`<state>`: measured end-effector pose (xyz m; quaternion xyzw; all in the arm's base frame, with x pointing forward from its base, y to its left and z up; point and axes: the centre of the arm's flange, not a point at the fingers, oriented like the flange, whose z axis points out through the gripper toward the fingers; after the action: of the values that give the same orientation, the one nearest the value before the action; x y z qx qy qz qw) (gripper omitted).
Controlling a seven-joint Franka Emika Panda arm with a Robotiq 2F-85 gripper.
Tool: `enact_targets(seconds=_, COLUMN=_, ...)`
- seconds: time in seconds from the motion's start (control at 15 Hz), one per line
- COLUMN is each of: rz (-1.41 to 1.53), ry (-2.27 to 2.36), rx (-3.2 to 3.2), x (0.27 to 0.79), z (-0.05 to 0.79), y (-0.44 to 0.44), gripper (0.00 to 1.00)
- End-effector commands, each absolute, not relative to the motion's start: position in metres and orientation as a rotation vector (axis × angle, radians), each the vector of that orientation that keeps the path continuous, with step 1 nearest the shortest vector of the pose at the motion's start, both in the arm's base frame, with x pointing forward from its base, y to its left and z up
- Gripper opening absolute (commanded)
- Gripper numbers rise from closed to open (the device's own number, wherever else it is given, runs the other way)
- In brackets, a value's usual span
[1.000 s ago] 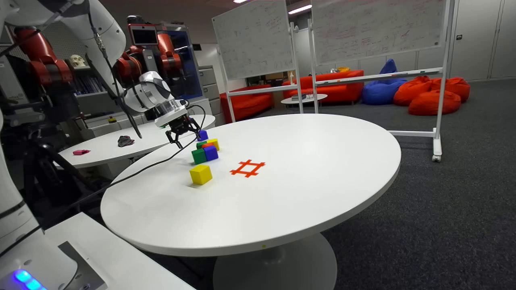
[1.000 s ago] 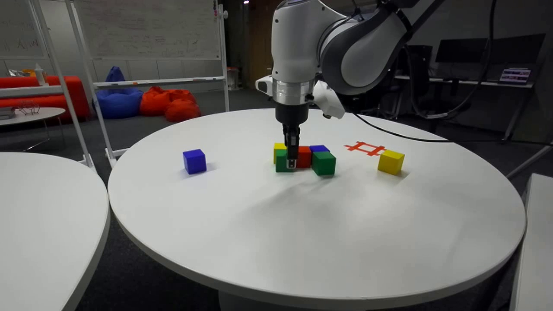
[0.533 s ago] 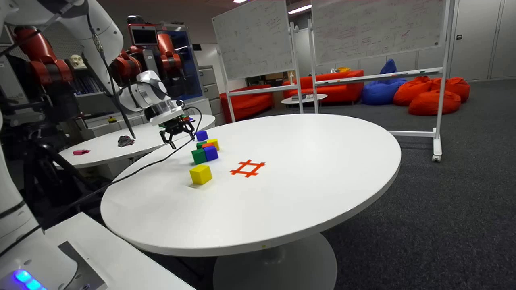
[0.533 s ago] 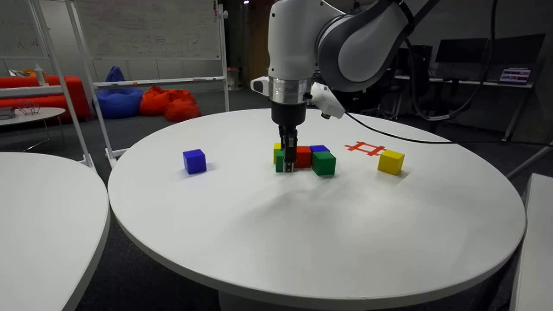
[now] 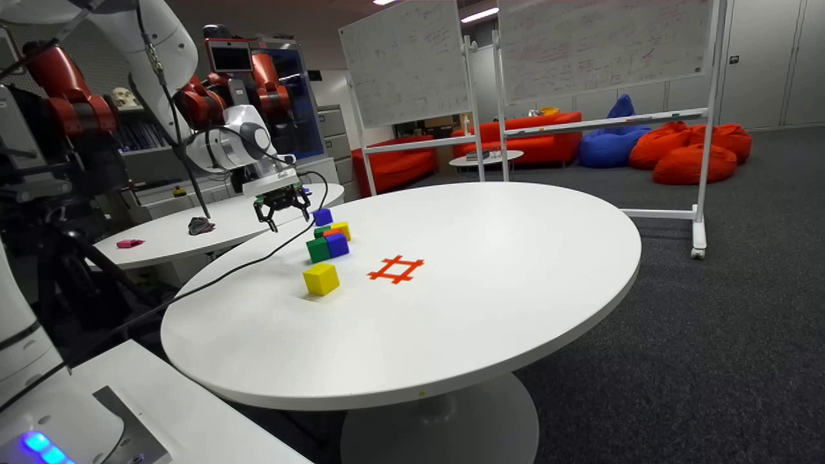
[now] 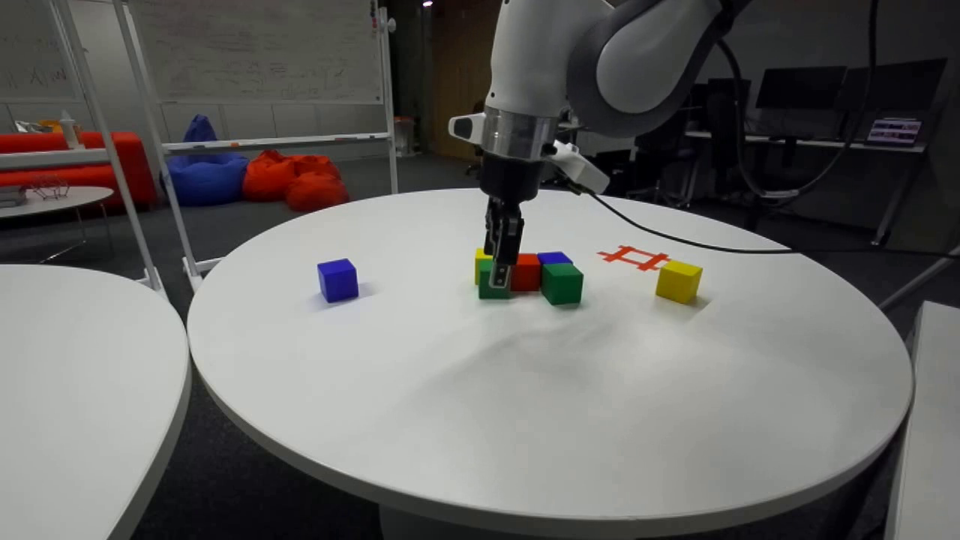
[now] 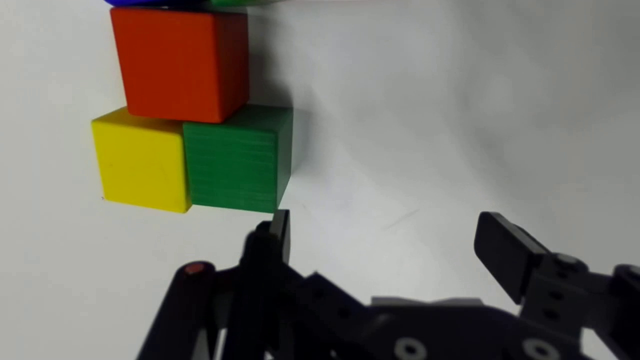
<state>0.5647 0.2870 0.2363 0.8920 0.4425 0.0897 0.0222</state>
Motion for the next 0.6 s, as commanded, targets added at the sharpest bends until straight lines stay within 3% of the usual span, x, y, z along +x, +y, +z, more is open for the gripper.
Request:
enact_targets(seconds=0.0, rz=0.367, ry=1.441, rx=2.791, x=0.537, z=0.258, y=0.26, gripper=1.0)
enact_targets(seconds=0.53, rz=0.337, ry=1.471, rx=2.782, x=0.542, z=0.251, y=0.27, gripper=1.0)
